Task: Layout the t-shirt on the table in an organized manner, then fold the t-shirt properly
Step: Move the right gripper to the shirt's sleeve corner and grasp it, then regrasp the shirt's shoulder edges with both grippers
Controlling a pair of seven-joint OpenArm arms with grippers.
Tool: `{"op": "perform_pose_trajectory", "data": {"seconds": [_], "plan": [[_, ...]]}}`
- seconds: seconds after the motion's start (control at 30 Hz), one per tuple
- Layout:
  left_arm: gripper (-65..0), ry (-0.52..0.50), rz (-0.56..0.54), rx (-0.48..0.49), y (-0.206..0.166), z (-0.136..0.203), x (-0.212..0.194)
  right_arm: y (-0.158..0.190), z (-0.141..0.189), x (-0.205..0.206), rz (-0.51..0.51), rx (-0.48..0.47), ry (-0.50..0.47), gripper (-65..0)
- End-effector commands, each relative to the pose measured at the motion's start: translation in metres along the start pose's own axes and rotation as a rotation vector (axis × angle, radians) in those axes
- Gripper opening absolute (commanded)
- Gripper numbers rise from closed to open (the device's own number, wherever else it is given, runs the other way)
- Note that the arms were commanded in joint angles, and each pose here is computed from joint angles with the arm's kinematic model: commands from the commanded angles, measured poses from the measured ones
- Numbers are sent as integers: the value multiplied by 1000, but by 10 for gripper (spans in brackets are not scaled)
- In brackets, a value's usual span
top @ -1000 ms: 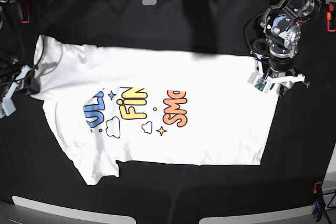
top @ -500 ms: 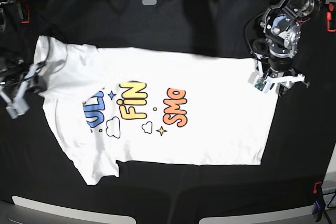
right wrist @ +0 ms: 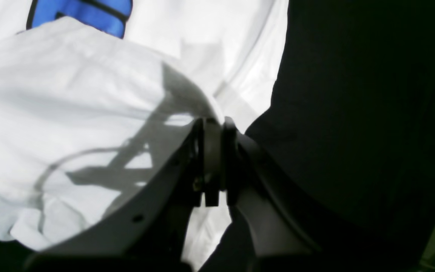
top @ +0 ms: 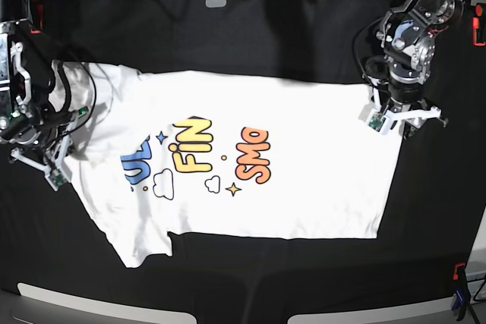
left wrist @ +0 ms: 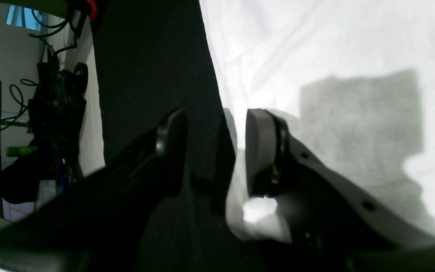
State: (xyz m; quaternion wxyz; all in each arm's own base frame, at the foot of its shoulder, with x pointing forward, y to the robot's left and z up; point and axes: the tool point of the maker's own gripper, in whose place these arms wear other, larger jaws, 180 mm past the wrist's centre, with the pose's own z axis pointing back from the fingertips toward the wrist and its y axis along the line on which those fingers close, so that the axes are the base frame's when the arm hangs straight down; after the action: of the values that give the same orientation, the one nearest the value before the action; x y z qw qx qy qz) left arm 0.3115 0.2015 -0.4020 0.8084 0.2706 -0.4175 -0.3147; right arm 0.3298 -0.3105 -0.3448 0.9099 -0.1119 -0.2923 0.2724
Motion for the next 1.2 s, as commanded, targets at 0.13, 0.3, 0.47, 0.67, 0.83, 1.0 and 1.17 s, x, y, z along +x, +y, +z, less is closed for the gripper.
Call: {"op": "perform_pose_trajectory", "data": {"seconds": [0.13,0.3,0.47,0.67,0.83,1.0,1.17], "plan": [[-417,-38,1,58,19,-2,9,-25,8,5,58,-89,3,-586],[-417,-37,1,58,19,-2,9,-33,9,12,106,-139,-31,-349],[-417,-38,0,58,19,-2,9,-40,10,7,130,-176,3,-345],[-417,-90,-202,193,42,3,24,-47,12,16,99,-199,-25,-345],[-418,-220,-220,225,49,30,60,-39,12,23,31,-137,-42,-345],[-418,-305,-218,126,41,74,84,-42,13,18,38,-149,-9,-345],[-418,-243,-350,-305,-25,104,63,-34,16,24,90,-119,-24,-345]]}}
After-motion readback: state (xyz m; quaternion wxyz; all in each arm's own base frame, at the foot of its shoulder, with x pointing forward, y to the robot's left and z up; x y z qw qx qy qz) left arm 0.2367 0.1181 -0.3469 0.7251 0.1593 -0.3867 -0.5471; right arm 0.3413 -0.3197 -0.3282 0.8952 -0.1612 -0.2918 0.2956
